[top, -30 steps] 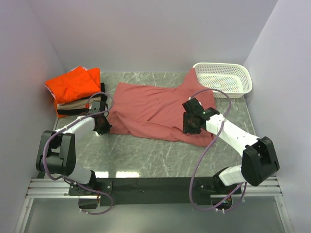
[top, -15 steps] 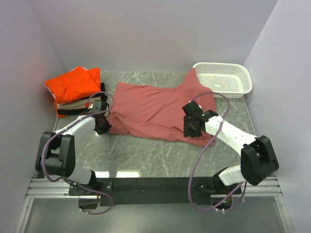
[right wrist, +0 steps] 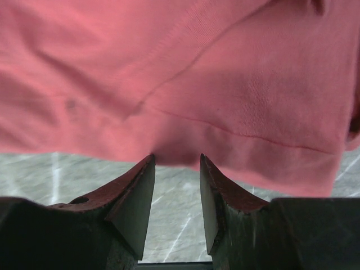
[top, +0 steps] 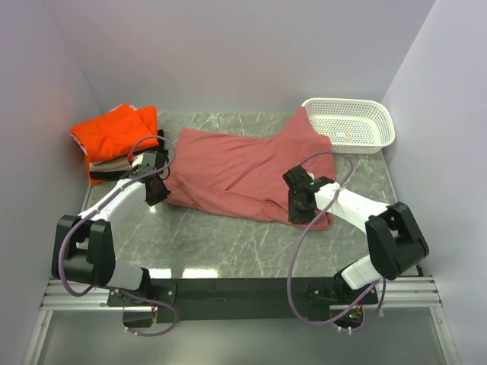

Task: Fold and stack the t-shirts
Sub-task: Fold the tshirt

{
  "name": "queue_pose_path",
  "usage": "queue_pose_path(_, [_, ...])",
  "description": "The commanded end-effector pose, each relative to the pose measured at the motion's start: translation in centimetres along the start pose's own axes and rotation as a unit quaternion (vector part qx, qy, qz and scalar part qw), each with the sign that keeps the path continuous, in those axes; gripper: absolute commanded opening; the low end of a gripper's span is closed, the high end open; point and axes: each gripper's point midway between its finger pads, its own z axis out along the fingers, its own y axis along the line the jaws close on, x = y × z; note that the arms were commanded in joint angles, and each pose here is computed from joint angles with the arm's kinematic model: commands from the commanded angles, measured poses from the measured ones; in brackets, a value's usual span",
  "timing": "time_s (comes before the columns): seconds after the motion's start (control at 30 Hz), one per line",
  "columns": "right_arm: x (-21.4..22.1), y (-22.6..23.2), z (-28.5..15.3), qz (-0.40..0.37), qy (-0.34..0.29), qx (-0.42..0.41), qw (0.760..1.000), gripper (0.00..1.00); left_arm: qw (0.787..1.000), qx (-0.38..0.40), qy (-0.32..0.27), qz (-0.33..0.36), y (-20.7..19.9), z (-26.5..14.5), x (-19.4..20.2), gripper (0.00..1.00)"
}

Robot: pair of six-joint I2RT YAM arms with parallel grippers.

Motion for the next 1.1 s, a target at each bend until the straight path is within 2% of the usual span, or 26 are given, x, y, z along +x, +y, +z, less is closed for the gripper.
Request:
queue_pose_path(0.0, [0.3,-0.6,1.6,0.013,0.001,0.021,1.000,0.45,1.000,-0.015,-0.020,-0.007,0.3,-0.5,-0.9,0.01])
queue_pose_path(0.33, [0.9,-3.4,4.1,0.051,0.030,0.050,0.997,0.45,0.999,-0.036,-0.032,-0.011,1.3,-1.0,-1.2,0.00])
queue_pose_path(0.53, [-0.2,-4.8,3.2,0.057,0.018,0.069,0.996,0.46,0.998,-0.045,-0.032,-0.009,1.5,-1.1,-1.1,0.01])
queue_pose_path(0.73, [-1.5,-4.0,1.4,0.054,0.003,0.038,0.998,0.45,0.999,-0.040,-0.030,0.004,0.8,-1.4,-0.9,0.02])
queue_pose_path(0.77, [-1.8,-3.8,0.3,0.056,-0.007,0.025,0.998,0.46,0.999,-0.037,-0.032,0.004,0.6,-1.7,-1.1,0.13])
queue_pose_path(0.83, [-3.0,-3.3,-1.6,0.054,-0.028,0.010,0.998,0.46,0.998,-0.042,-0.035,0.010,0.6,-2.3,-0.9,0.25])
queue_pose_path(0.87, [-3.9,-2.8,-2.4,0.055,-0.038,-0.003,0.998,0.46,0.998,-0.035,-0.043,0.007,0.3,-3.0,-1.3,0.36])
queue_pose_path(0.97, [-5.2,-1.6,-3.7,0.041,-0.051,-0.029,0.997,0.46,0.998,-0.002,-0.055,0.013,-2.0,-4.7,-1.1,0.51])
queue_pose_path(1.03, [-5.3,-0.7,-3.7,0.029,-0.046,-0.045,0.998,0.46,0.997,0.011,-0.068,0.018,-3.4,-5.7,-1.1,0.56])
queue_pose_path(1.07, [-5.7,-0.3,-3.7,0.025,-0.048,-0.051,0.997,0.46,0.996,0.035,-0.074,0.024,-5.5,-6.5,-0.7,0.61])
